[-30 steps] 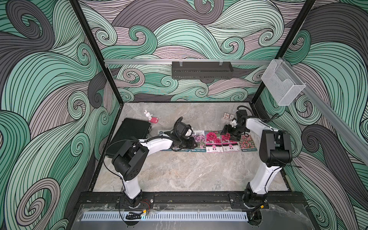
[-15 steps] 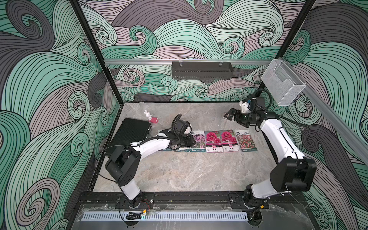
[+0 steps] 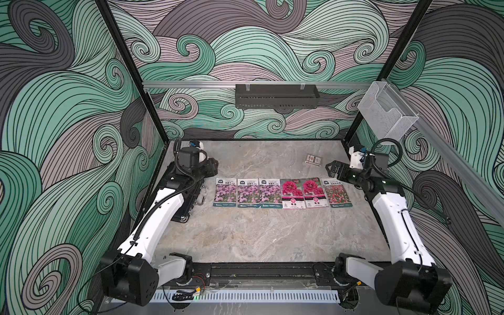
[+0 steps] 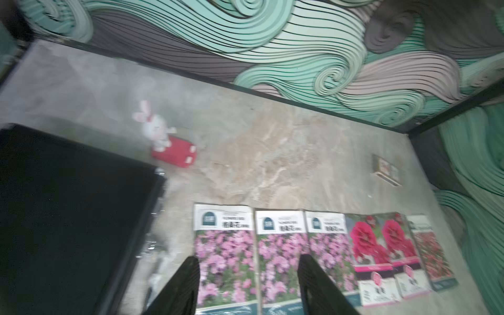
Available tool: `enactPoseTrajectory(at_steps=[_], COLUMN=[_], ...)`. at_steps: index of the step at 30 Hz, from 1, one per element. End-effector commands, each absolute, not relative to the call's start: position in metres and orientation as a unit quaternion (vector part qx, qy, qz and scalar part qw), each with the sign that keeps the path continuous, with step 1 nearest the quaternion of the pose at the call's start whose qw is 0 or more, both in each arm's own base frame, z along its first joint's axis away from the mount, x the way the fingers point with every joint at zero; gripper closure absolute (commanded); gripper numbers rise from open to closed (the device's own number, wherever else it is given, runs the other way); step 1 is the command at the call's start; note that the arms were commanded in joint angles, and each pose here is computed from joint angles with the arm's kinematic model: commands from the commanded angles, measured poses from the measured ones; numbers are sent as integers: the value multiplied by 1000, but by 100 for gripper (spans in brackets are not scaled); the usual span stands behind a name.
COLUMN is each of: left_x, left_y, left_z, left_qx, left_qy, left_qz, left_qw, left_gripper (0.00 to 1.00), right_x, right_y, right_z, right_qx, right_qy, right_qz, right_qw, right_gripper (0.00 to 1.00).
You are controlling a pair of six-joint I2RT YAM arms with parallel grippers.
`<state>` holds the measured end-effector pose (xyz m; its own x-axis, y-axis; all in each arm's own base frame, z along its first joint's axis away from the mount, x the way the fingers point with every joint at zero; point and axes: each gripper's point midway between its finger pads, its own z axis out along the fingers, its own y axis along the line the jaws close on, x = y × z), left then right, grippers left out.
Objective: Arrange the seed packets in a row
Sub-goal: Reset both arms
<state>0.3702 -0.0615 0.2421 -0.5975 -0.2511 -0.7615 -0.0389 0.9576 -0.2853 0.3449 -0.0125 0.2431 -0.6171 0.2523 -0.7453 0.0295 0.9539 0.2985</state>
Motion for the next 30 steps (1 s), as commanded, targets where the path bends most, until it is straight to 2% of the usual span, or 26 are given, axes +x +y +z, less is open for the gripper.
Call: enactPoseTrajectory(at_steps=[1, 6, 10, 13, 17, 22, 27, 28, 30], left_x=[363, 364, 366, 370, 377, 402, 400, 399, 398], left_y=[-10, 33, 50, 49, 48, 36, 43, 42, 43], left_z=[205, 161, 125, 112, 114, 105, 88, 87, 85], left_qx=[-115, -151, -147, -125, -98, -65, -84, -78, -81], left_qy=[901, 900, 906, 893, 859, 854, 846, 841, 846], left_qz=[-21, 57, 94, 99, 104, 76, 63, 63, 62], left_qw=[418, 406, 386, 420, 491, 510, 523, 532, 523], left_gripper=[39, 38, 40, 40, 37, 37, 20, 5, 1], right_x=[350, 359, 371, 377, 379, 391, 387, 384, 385], right_y=[-24, -26, -26, -24, -29, -26, -19, -13, -6], right_z=[251, 214, 159, 131, 120, 115, 113, 110, 102], right_qx=[64, 67, 77, 67, 62, 46, 34, 23, 5], right_qy=[866, 860, 860, 855, 841, 825, 801, 803, 793], right_qz=[110, 114, 106, 75, 52, 47, 37, 27, 14], right_qw=[483, 493, 494, 509, 535, 562, 597, 595, 609], right_gripper=[0, 0, 0, 1, 0, 0, 0, 0, 0])
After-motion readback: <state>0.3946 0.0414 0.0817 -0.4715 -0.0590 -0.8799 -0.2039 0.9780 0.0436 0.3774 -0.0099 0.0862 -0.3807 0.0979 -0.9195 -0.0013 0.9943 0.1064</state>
